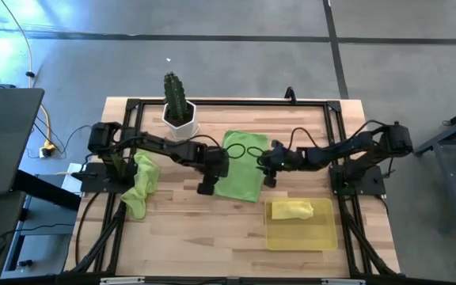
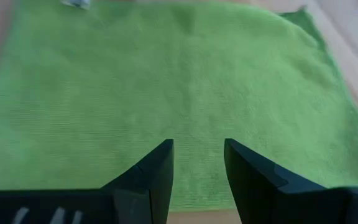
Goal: Roll microfiber towels into tight, uniform cylinder then place into a basket
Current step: Fold the green towel
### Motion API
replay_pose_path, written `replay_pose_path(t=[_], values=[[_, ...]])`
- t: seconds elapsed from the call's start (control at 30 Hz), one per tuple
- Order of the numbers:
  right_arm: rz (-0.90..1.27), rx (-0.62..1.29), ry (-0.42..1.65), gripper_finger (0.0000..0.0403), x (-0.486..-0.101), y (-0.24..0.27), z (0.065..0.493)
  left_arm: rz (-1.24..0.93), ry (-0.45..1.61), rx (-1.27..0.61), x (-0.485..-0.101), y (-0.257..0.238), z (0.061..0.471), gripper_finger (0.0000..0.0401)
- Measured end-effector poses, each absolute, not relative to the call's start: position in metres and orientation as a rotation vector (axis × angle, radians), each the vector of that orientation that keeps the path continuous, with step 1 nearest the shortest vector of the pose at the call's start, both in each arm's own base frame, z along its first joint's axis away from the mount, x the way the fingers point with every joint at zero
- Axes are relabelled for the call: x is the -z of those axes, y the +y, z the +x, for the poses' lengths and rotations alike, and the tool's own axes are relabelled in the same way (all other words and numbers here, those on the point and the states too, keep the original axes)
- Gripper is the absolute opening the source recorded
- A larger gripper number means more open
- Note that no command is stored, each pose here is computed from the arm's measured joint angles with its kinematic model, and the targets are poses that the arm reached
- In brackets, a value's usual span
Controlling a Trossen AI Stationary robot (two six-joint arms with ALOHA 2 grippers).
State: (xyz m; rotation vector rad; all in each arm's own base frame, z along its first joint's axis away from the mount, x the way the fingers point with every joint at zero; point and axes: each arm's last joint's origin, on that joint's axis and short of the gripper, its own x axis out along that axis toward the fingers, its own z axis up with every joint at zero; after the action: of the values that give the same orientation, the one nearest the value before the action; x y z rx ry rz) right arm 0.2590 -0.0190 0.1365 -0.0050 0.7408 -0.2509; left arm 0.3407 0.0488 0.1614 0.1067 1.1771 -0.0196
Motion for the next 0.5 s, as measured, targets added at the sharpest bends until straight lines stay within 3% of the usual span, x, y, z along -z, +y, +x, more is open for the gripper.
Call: replay_pose_path(t=[0.5], values=[[-0.018, 0.385, 0.846, 0.0133, -0.106, -0.042, 0.261, 0.102, 1.187, -0.048, -0.136, 0.053, 0.344, 0.0126]])
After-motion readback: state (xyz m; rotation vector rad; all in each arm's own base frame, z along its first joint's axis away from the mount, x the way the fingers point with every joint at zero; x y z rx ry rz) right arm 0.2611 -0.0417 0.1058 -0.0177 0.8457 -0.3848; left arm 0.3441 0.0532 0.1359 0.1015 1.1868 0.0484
